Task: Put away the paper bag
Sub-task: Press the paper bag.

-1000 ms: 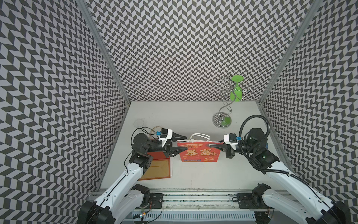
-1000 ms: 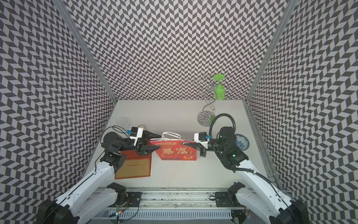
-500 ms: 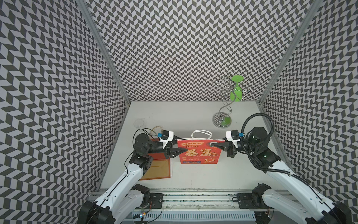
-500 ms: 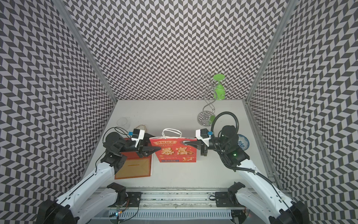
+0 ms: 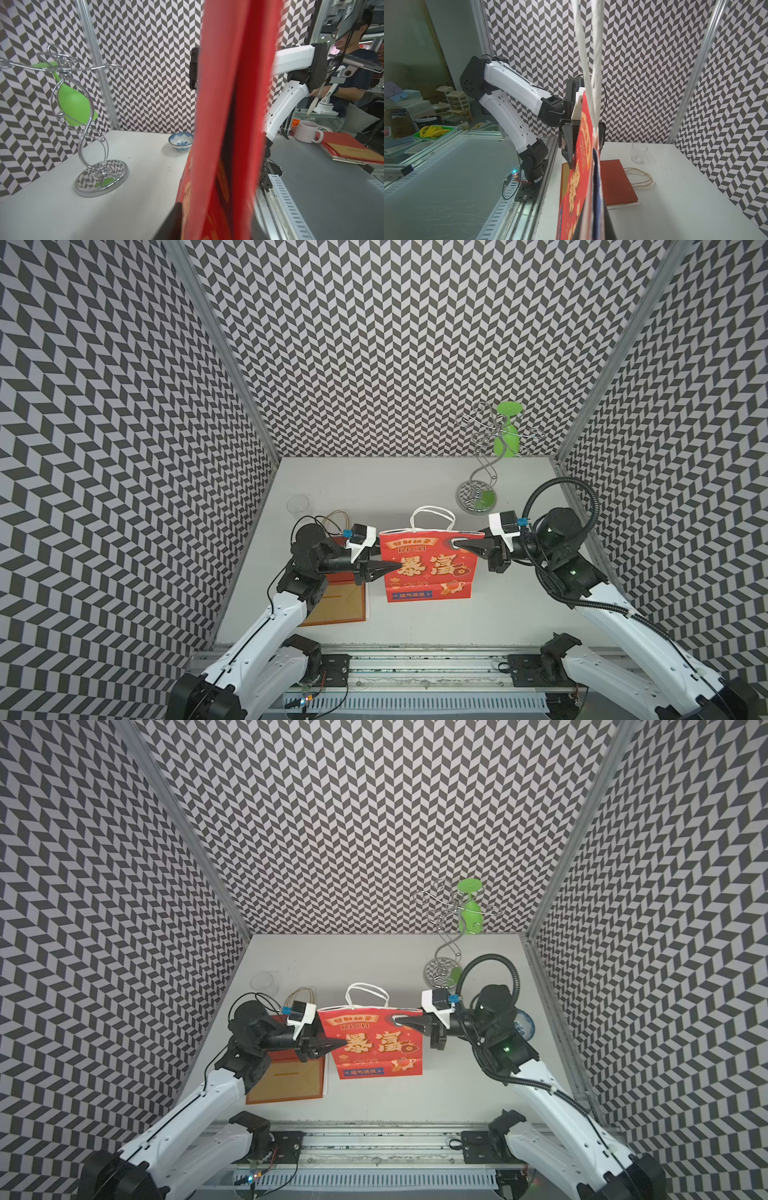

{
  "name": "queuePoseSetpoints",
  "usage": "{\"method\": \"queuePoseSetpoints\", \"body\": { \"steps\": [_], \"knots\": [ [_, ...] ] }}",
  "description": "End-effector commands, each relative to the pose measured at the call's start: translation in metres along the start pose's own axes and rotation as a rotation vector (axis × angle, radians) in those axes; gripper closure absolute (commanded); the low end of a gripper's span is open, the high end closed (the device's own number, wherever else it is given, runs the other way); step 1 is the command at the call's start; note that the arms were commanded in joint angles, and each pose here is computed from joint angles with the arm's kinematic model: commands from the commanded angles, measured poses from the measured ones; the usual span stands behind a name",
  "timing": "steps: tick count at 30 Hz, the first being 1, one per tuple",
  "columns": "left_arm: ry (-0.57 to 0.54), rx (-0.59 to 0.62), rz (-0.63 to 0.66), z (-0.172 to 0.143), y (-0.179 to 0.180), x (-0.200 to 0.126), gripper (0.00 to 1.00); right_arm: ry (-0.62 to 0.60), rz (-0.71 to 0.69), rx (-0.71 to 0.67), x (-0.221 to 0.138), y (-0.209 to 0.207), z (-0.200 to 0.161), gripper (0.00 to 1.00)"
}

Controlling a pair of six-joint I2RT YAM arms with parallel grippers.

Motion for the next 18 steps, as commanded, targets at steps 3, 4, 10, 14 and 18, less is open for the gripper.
{"method": "queuePoseSetpoints", "body": {
  "steps": [3,4,10,14,18],
  "knots": [
    [0.048,-0.011,0.007,-0.012,-0.002,-0.001,0.48,-0.067,-0.044,-0.085,-0.004,-0.002,0.027,1.00],
    [0.054,-0.017,-0.001,-0.015,-0.003,-0.001,0.57,-0.067,-0.051,-0.080,-0.004,-0.003,0.027,1.00],
    [0.059,-0.023,-0.022,-0.017,-0.005,-0.001,0.98,-0.071,-0.071,-0.067,-0.004,-0.007,0.028,1.00],
    [0.068,-0.028,0.000,-0.019,-0.004,-0.001,0.57,-0.077,-0.080,-0.063,-0.004,-0.008,0.030,1.00],
    [0.093,-0.048,0.023,-0.029,-0.003,-0.001,0.37,-0.083,-0.095,-0.066,-0.005,-0.009,0.033,1.00]
  ]
}}
Point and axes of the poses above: each gripper's point midway between its finger pads, its own x axis out along the fingers, its own y axis along the line the jaws close on, z = x × y, the point moved 8 cm from there along -x, back along the fingers, and after that the axes turned 3 degrees about x, right-handed, at the moved point
